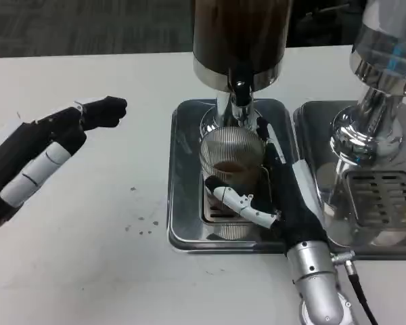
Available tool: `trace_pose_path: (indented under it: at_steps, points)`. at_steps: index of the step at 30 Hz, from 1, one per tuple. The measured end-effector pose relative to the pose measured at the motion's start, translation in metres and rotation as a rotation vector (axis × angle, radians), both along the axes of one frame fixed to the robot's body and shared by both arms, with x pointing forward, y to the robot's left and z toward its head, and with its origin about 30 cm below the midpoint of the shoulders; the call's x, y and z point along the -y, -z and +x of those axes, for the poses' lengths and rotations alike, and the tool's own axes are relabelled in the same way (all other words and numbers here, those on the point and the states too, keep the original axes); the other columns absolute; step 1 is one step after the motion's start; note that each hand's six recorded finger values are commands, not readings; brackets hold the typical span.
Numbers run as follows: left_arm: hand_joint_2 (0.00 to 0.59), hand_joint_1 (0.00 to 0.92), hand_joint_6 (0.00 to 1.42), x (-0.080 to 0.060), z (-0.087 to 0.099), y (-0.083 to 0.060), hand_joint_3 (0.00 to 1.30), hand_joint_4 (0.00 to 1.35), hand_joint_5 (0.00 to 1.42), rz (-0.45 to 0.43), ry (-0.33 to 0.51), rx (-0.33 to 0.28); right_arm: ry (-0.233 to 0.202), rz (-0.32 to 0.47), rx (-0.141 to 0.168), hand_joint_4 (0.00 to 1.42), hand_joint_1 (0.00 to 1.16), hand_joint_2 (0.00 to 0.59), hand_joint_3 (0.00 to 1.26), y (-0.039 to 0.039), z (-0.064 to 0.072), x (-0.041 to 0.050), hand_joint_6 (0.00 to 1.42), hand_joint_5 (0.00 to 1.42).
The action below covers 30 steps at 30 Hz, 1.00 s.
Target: Grasp the cup under the faucet to collect the drink, then remove the cup.
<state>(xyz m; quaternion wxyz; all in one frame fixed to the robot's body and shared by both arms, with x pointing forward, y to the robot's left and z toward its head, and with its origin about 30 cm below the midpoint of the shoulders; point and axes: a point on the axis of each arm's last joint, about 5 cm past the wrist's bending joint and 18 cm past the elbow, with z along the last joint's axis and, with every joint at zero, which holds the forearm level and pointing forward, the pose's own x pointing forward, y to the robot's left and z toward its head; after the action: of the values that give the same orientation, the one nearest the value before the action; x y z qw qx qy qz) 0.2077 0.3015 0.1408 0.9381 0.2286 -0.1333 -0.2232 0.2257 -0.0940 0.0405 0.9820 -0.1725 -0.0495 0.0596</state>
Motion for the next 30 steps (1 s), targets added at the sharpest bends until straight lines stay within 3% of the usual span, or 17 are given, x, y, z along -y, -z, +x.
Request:
trace_pose_path:
  at_steps: [21, 25, 30]
  points:
    - [0.168, 0.000, 0.12, -0.002, -0.001, 0.002, 0.27, 0.26, 0.22, -0.001, -0.005, -0.018, 0.040, -0.031, 0.006, 0.45, 0.83, 0.183, 0.31, -0.0002, 0.001, -0.0095, 0.93, 0.68]
    - [0.168, 0.000, 0.12, -0.002, -0.001, 0.003, 0.27, 0.26, 0.22, -0.001, -0.006, -0.019, 0.055, -0.046, 0.017, 0.53, 0.85, 0.187, 0.39, -0.0008, 0.001, -0.0108, 1.06, 0.78]
    - [0.164, 0.000, 0.13, -0.002, -0.001, 0.003, 0.27, 0.26, 0.22, -0.002, -0.007, -0.020, 0.103, -0.064, 0.051, 0.64, 0.88, 0.203, 0.49, 0.0014, -0.003, -0.0138, 1.18, 0.89]
